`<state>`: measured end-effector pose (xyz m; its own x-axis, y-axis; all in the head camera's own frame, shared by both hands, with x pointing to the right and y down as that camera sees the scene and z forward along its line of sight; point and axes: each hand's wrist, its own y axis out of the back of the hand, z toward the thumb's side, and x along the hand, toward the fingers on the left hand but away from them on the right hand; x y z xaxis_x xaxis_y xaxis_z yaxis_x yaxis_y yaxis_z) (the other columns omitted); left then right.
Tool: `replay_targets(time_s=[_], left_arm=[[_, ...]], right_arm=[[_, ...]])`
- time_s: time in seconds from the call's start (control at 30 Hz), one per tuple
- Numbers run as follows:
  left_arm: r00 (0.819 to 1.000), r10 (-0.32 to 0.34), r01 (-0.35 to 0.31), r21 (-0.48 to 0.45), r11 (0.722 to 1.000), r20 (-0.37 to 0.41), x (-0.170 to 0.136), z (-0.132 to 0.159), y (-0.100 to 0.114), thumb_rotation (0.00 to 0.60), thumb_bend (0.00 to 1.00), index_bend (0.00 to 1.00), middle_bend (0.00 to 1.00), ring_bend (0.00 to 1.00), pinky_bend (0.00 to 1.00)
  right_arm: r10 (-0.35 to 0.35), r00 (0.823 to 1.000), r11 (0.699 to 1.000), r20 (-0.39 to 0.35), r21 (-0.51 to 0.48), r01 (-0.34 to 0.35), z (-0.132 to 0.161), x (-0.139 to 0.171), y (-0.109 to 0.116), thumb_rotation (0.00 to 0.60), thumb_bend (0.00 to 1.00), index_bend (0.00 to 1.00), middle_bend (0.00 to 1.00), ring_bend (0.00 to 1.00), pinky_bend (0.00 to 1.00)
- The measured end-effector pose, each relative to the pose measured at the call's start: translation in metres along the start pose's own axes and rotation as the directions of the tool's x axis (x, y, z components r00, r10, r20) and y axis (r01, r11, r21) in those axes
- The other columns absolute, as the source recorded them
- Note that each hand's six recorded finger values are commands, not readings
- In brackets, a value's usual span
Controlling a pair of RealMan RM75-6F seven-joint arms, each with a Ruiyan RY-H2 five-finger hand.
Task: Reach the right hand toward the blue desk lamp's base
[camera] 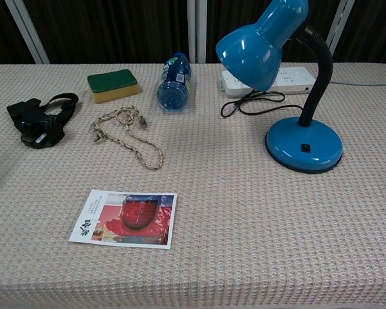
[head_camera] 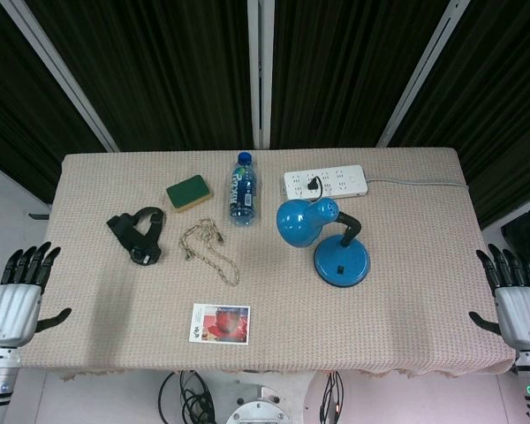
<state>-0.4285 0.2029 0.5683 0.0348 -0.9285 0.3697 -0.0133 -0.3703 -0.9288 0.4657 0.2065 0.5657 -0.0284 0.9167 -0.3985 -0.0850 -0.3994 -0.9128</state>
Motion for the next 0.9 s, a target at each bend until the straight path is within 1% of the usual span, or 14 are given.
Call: replay_targets(time_s=[0.23, 0.63, 0.9], left_arm=[[1.000, -0.012, 0.013, -0.006, 1.000, 0.005, -0.001, -0.001, -0.001, 0.600, 0.06, 0.00, 0.00, 0.00, 0.00], [1.000, -0.026, 0.026, -0.001, 1.000, 0.010, -0.004, 0.002, 0.001, 0.600, 0.06, 0.00, 0.00, 0.00, 0.00], [0.999, -0.043, 0.043, 0.002, 0.999, 0.024, -0.002, 0.007, -0.005, 0.600, 0.06, 0.00, 0.00, 0.00, 0.00]], right_arm=[[-0.003, 1.000, 1.000, 0.000, 0.000, 0.003, 0.002, 0.000, 0.001, 0.600, 0.02, 0.00, 0.00, 0.00, 0.00], [-0.004, 0.999, 1.000, -0.036, -0.008, 0.004, 0.012, 0.000, 0.004, 0.600, 0.03, 0.00, 0.00, 0.00, 0.00], [-0.010, 0.998, 1.000, -0.064, -0.019, 0.009, 0.015, 0.001, 0.003, 0.600, 0.03, 0.00, 0.00, 0.00, 0.00]])
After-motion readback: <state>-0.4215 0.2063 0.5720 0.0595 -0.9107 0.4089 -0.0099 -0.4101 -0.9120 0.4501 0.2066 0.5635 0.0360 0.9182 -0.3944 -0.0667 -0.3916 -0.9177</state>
